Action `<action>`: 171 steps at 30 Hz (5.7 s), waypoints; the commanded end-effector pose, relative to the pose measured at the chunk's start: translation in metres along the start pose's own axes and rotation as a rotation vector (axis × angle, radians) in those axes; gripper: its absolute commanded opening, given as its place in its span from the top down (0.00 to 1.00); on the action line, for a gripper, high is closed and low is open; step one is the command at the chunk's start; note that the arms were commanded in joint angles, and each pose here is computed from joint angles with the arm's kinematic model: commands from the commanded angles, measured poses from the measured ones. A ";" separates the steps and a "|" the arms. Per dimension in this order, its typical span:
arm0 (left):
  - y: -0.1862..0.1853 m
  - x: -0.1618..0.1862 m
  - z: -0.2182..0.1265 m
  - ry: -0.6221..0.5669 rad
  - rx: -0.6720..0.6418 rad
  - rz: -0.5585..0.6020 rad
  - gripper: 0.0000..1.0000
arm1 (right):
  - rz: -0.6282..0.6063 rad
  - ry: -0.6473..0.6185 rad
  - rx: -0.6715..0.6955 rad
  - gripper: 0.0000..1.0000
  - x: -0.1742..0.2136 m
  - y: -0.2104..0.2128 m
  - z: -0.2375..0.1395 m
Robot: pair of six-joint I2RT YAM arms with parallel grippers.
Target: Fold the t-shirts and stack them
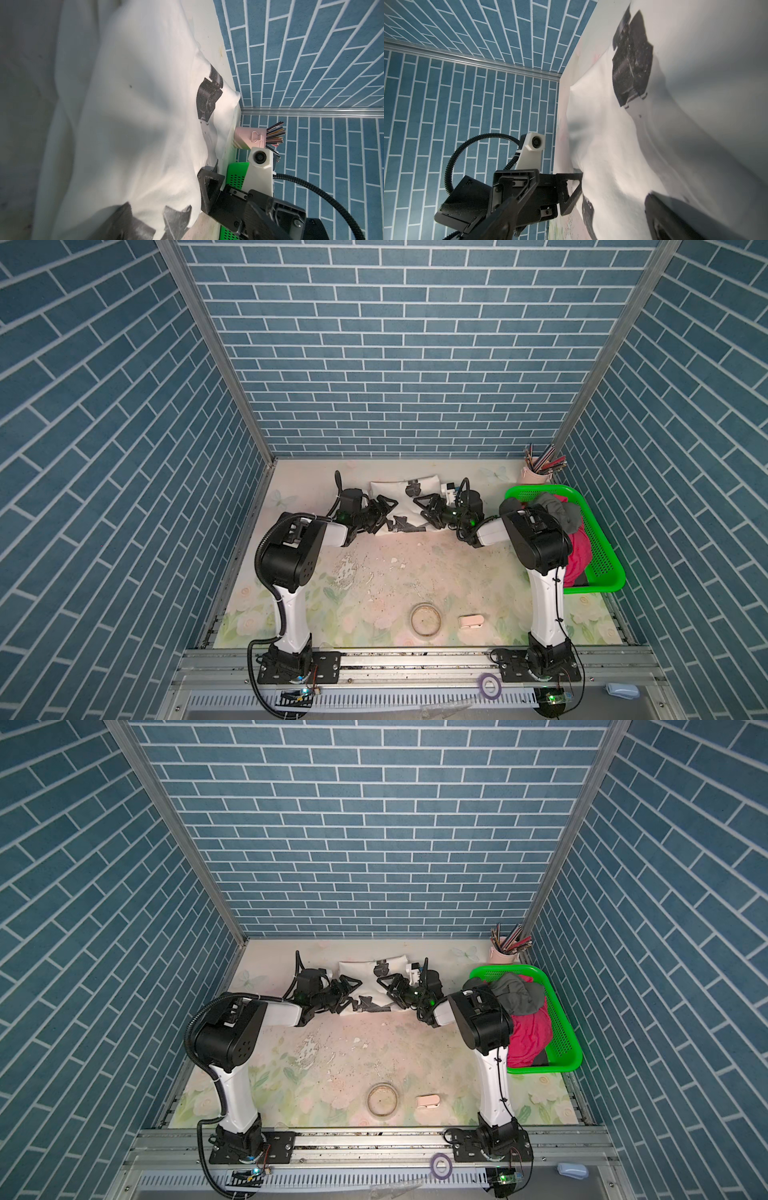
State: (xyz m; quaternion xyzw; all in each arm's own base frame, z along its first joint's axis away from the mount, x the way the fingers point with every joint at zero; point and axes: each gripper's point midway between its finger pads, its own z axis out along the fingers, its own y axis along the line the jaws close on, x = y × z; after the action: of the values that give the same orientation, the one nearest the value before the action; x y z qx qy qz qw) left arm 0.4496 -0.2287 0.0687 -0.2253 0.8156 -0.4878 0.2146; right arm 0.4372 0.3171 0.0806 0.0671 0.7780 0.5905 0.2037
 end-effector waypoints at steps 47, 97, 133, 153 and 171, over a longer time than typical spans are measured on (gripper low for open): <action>0.033 -0.030 -0.011 -0.045 -0.233 0.094 0.13 | 0.000 -0.284 0.177 0.02 -0.190 -0.042 0.020; 0.029 -0.042 -0.020 0.044 -0.657 0.684 0.13 | -0.484 -0.064 0.360 0.02 0.019 0.072 -0.136; 0.046 -0.089 -0.043 0.086 -0.980 1.160 1.00 | -0.491 -0.077 0.318 0.02 0.025 0.088 -0.139; 0.068 -0.202 -0.177 -0.028 -1.083 1.490 1.00 | -0.742 0.043 0.156 0.01 0.091 0.165 -0.023; 0.123 -0.281 -0.248 -0.129 -1.219 1.376 1.00 | -0.661 0.178 0.173 0.02 0.111 0.149 0.013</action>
State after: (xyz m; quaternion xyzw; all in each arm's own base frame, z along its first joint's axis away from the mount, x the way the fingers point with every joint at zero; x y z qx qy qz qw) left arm 0.5022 0.1462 0.0881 0.2251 0.8824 0.2631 0.3187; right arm 0.3221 0.4032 0.1916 -0.2286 0.8167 0.4189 0.3245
